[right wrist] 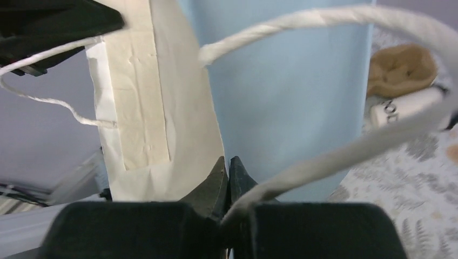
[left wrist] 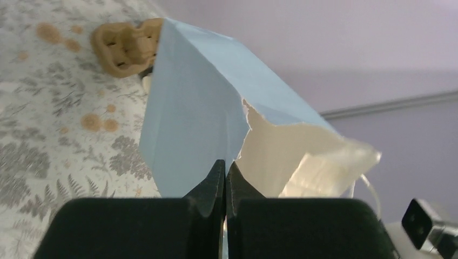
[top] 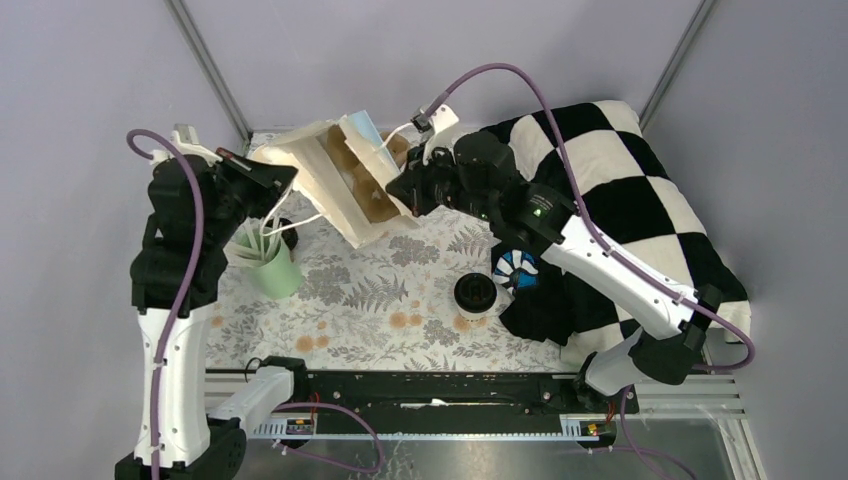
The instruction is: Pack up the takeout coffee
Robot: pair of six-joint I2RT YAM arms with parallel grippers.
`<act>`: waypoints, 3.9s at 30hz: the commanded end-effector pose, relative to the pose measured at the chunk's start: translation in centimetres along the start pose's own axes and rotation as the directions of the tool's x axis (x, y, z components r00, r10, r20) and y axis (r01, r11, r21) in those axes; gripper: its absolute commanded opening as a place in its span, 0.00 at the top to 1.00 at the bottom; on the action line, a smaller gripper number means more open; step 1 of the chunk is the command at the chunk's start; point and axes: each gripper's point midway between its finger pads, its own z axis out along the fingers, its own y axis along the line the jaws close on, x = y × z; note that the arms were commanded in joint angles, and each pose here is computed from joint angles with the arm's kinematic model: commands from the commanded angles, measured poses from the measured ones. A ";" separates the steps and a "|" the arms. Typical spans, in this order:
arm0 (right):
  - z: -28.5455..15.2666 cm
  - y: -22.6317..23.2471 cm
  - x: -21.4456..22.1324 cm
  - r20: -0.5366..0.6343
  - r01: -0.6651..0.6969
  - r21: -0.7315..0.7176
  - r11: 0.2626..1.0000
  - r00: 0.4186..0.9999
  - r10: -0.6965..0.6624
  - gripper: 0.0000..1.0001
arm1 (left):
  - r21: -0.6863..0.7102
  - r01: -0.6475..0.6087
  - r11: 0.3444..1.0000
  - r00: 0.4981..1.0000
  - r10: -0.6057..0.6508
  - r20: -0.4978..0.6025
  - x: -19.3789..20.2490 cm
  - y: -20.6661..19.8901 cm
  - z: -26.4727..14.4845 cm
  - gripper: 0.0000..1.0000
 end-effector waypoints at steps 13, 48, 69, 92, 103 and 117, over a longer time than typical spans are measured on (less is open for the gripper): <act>1.4 -2.3 6.0 -0.344 -0.256 0.184 0.949 0.888 0.306 1.00 | -0.309 -0.088 0.947 0.965 0.004 -0.261 2.9 5.6 4.5 1.00; -0.2 -17.9 -1.3 0.084 -0.416 0.408 0.812 0.903 0.421 0.00 | -0.469 -0.125 0.874 0.921 -0.073 -0.383 8.6 14.0 3.0 0.72; 18.2 -31.1 14.7 0.150 -0.734 0.367 0.571 0.652 0.743 0.00 | -0.141 -0.261 0.955 0.930 0.209 -0.304 4.5 5.6 -0.8 0.01; 23.5 -33.7 19.0 0.200 -0.819 0.262 0.510 0.563 0.802 0.00 | -0.116 -0.301 0.946 0.915 0.253 -0.315 4.1 5.1 -0.3 0.01; 23.5 -33.8 19.0 0.211 -0.819 0.251 0.516 0.567 0.796 0.25 | -0.103 -0.301 0.948 0.915 0.257 -0.311 4.1 5.0 -0.1 0.01; 18.2 -30.7 12.2 0.191 -0.723 0.192 0.663 0.691 0.697 0.26 | 0.003 -0.288 0.958 0.921 0.278 -0.271 3.6 2.5 0.3 0.01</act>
